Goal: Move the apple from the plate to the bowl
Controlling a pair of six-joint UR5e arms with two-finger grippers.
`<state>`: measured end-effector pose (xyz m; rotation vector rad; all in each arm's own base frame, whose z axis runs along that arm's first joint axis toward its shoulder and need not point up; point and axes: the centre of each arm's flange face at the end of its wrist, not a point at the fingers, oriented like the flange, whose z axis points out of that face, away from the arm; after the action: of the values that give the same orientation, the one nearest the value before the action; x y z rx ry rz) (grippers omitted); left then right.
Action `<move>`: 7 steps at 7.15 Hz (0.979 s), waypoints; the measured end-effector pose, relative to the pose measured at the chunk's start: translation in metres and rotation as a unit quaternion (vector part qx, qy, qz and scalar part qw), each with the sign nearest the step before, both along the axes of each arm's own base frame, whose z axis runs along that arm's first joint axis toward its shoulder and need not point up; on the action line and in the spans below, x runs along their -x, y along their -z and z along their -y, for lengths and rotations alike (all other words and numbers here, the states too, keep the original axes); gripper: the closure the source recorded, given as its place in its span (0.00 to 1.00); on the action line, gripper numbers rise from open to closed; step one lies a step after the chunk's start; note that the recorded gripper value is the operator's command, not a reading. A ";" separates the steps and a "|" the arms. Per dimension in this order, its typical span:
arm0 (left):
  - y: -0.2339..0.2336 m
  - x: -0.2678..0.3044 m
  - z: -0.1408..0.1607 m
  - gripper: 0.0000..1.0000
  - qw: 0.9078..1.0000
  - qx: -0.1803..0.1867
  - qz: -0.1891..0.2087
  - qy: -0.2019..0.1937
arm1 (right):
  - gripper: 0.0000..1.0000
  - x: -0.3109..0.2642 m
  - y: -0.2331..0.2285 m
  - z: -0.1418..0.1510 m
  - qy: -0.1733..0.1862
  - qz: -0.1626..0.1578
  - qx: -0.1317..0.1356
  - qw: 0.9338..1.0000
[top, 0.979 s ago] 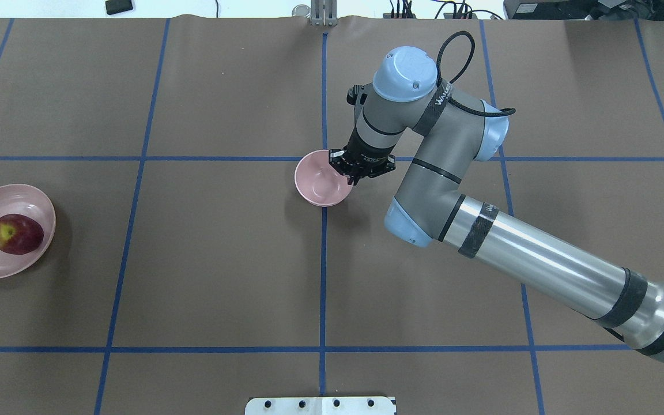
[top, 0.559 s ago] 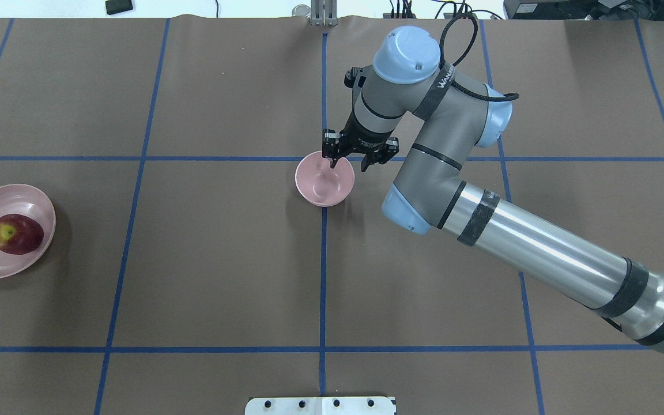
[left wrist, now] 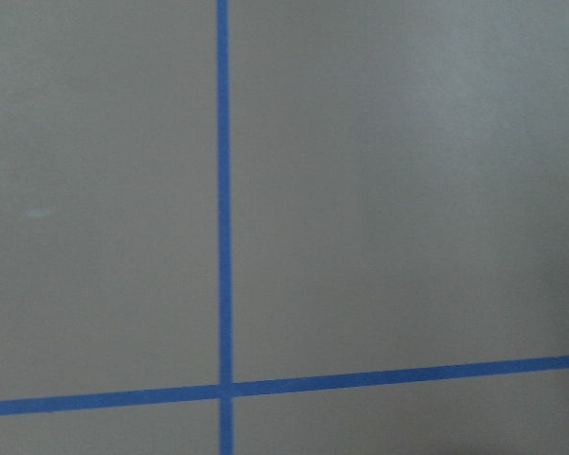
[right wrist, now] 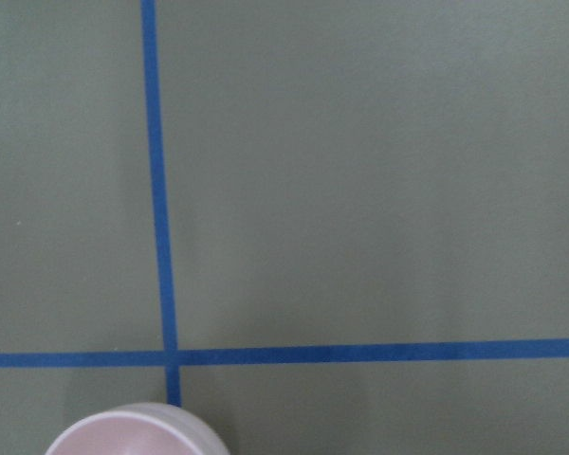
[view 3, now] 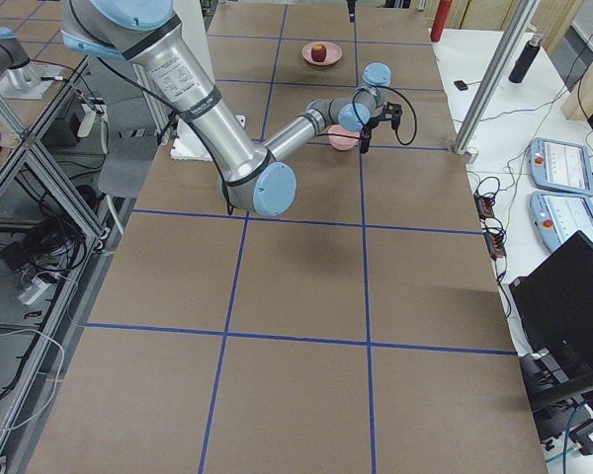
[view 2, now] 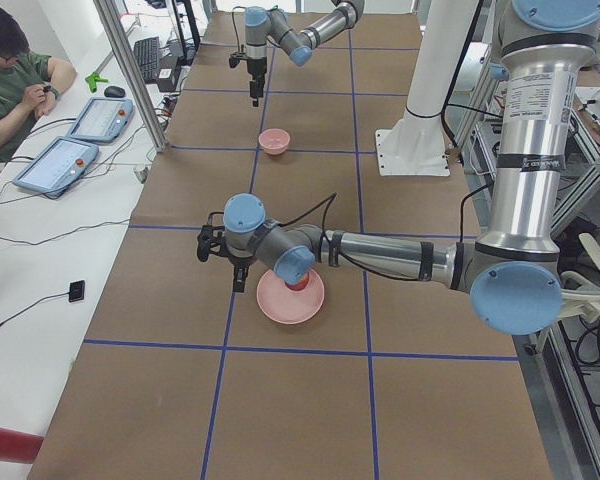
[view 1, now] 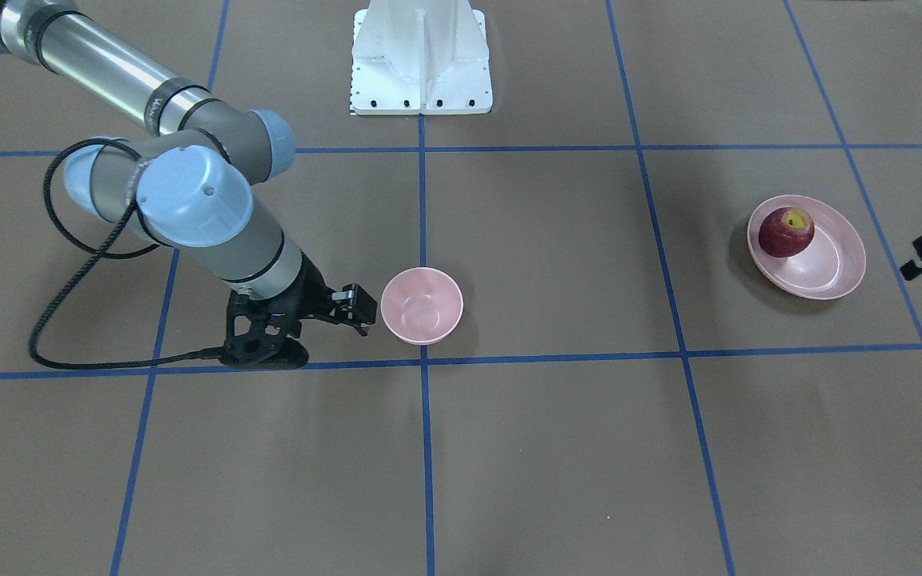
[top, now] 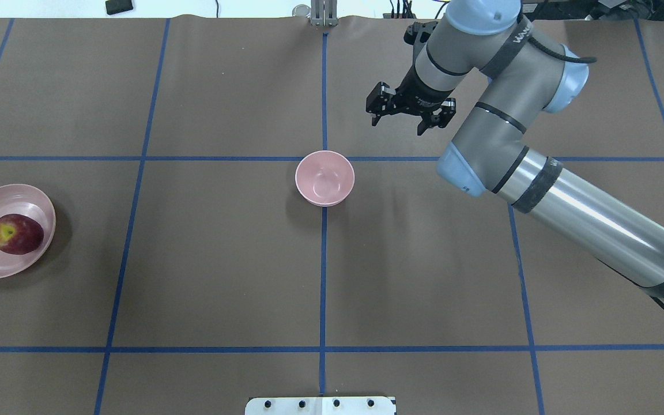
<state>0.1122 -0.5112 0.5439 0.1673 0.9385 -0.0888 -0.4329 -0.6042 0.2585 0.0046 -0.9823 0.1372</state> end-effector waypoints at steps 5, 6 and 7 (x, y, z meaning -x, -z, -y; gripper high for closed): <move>-0.001 -0.097 -0.081 0.02 0.998 0.035 0.055 -0.016 | 0.00 -0.049 -0.044 0.005 -0.004 -0.011 -0.004 1.000; -0.005 -0.102 -0.086 0.02 0.997 0.034 0.062 -0.020 | 0.00 -0.049 -0.046 0.005 -0.003 -0.011 -0.004 1.000; -0.008 -0.102 -0.089 0.02 0.997 0.034 0.066 -0.022 | 0.00 -0.050 -0.047 0.005 -0.003 -0.011 -0.004 1.000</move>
<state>0.2146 -0.4225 0.5520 0.0880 0.8058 -0.0690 -0.3832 -0.6093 0.3052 0.0162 -0.9604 0.1385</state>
